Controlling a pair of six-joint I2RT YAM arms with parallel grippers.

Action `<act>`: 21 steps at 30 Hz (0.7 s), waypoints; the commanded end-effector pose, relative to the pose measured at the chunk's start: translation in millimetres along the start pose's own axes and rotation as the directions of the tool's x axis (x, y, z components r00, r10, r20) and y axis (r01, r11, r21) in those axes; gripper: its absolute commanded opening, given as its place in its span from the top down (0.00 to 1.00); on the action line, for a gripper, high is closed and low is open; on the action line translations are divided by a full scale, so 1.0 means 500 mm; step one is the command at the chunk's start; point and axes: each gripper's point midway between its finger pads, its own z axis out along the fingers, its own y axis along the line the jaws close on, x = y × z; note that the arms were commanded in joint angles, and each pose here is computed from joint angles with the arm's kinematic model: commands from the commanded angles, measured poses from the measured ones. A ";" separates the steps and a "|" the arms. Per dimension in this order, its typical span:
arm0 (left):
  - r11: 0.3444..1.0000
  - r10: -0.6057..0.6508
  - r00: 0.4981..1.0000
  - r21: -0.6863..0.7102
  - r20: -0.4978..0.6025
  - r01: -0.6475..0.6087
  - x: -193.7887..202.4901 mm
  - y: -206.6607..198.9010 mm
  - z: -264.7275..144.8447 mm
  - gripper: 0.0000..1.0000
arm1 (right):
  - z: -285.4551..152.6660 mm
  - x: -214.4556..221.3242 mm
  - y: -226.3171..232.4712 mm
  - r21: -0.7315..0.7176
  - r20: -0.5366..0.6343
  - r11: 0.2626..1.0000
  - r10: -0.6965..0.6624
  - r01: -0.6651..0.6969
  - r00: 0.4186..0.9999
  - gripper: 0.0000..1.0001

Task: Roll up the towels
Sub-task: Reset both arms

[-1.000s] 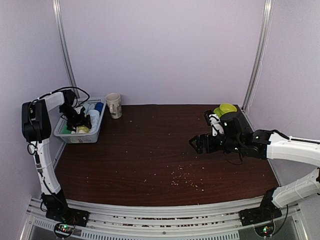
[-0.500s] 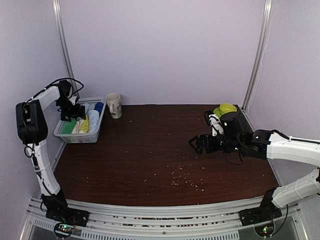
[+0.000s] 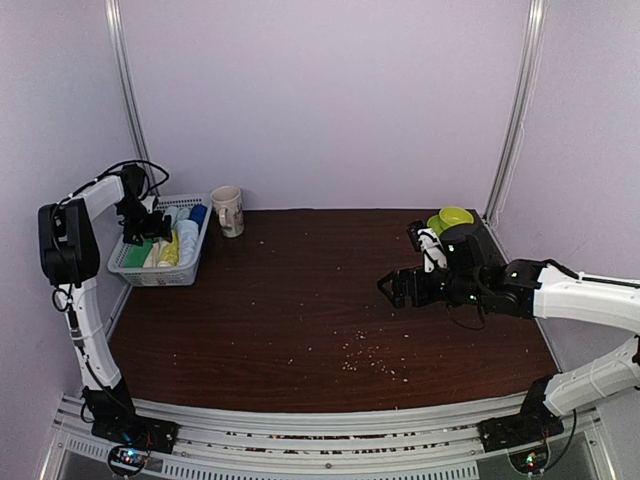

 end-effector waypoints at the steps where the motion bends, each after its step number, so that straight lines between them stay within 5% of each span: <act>1: 0.998 -0.004 1.000 -0.069 -0.004 0.004 -0.006 0.021 0.036 0.02 | -0.007 -0.039 0.010 -0.011 0.052 1.000 0.009 -0.009 0.999 0.00; 10: 0.995 0.012 1.000 -0.095 -0.003 -0.012 -0.004 0.012 0.040 0.02 | -0.015 -0.046 0.016 -0.017 0.063 0.999 0.033 -0.032 0.997 0.00; 21: 0.989 0.125 0.967 -0.108 0.223 -0.103 -0.081 -0.084 -0.179 0.02 | -0.031 -0.079 -0.059 0.224 0.081 0.974 -0.060 0.040 0.995 0.00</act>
